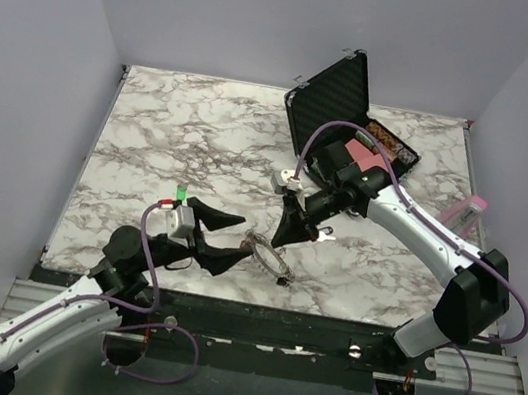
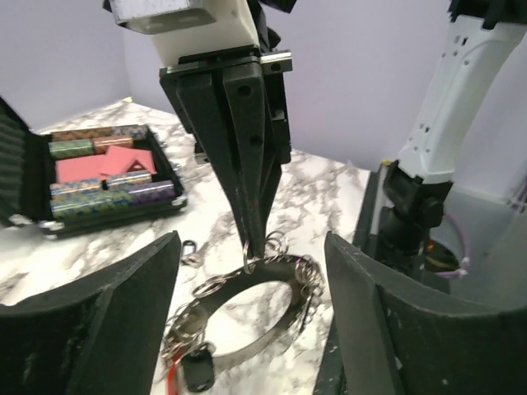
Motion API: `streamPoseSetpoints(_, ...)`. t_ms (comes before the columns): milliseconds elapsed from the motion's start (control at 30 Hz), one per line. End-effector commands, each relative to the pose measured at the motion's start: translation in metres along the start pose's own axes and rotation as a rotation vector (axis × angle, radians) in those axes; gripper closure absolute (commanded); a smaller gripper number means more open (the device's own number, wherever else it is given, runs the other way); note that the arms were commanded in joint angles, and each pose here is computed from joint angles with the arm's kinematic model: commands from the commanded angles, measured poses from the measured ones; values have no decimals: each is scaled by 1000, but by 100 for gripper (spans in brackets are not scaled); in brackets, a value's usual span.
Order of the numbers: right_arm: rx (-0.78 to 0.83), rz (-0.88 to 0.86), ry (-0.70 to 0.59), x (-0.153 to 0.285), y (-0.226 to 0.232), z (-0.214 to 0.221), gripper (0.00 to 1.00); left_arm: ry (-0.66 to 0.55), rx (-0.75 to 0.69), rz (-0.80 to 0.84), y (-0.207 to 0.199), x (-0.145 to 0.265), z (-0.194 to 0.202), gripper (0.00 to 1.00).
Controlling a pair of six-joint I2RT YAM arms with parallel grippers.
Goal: Put the keys on the keyring
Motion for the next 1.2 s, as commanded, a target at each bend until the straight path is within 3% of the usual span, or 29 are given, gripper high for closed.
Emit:
streamPoseSetpoints(0, 9, 46, 62, 7, -4, -3, 97, 110, -34, -105, 9, 12, 10, 18)
streamPoseSetpoints(300, -25, 81, 121, 8, -10, 5, 97, 289, 93, -94, 17, -19, 18, 26)
streamPoseSetpoints(533, -33, 75, 118, 7, -10, 6, 96, 286, 40, -56, 22, -33, 19, 36)
streamPoseSetpoints(800, -48, 69, 111, 5, -10, 7, 96, 291, 3, 33, 21, -39, 27, 40)
streamPoseSetpoints(1000, -52, 62, 105, 5, -10, 7, 96, 316, -48, 72, 24, -45, 31, 53)
streamPoseSetpoints(1167, -52, 61, 104, 4, -10, 7, 96, 373, -31, 102, 24, -51, 34, 78)
Point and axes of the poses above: each gripper's point midway between its finger pads, its own x axis back along the fingers, its own y axis along the line the jaws close on, z = x × y, the point moved 7 cm from there along x, back along the fingers, and after that the axes turned 5 degrees about x, right-handed, at the moved point
